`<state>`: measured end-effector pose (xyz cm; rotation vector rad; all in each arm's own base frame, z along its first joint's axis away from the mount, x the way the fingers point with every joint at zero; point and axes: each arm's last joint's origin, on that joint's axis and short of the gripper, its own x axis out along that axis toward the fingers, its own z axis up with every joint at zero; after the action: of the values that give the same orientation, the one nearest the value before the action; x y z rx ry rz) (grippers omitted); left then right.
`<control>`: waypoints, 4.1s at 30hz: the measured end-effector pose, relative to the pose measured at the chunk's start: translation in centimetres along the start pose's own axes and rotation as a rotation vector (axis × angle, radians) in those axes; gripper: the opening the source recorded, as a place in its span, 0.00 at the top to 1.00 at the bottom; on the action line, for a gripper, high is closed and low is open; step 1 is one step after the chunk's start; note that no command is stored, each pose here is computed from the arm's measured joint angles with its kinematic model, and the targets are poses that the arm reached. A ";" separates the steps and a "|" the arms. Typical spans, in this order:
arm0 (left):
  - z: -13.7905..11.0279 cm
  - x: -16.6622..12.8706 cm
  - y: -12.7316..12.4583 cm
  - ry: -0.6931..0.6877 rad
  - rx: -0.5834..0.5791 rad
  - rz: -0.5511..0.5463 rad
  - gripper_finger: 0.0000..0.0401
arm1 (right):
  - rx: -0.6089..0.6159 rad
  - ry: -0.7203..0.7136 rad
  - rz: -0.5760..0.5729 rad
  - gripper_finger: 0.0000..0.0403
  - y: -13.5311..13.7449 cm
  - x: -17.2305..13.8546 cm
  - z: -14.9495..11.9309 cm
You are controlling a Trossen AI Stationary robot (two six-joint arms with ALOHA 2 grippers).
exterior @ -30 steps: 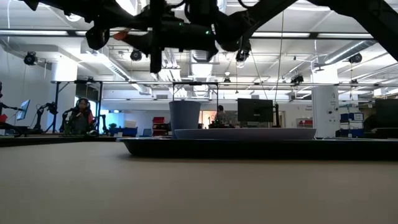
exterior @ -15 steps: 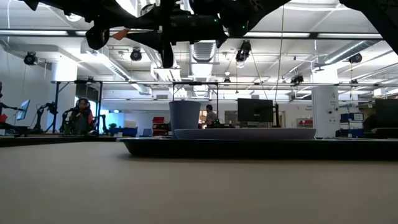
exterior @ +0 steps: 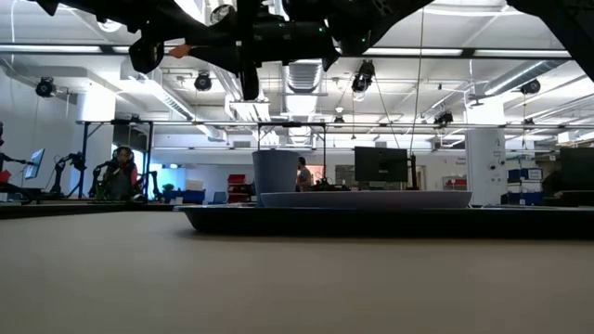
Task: Pick and place plate/cup/fork/spoon on tray
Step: Put the orange spoon on the black tray to the middle of the violet plate and orange fork
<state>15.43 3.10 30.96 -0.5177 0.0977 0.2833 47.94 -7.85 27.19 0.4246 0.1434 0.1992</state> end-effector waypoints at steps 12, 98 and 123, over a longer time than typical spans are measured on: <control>0.0 0.0 0.0 -0.001 0.000 0.001 1.00 | -0.044 -0.013 -0.024 0.98 0.1 0.1 0.0; -1.3 0.8 0.7 0.081 0.027 0.046 1.00 | 0.399 0.209 -1.015 0.98 22.2 -23.7 -7.3; -1.3 0.8 0.7 0.079 0.023 0.047 1.00 | 0.692 0.043 -0.788 0.98 15.3 -28.1 -18.7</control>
<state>15.99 3.22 29.34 -0.5042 0.1898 0.3072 14.88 7.01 19.48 1.0137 0.4134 -0.6398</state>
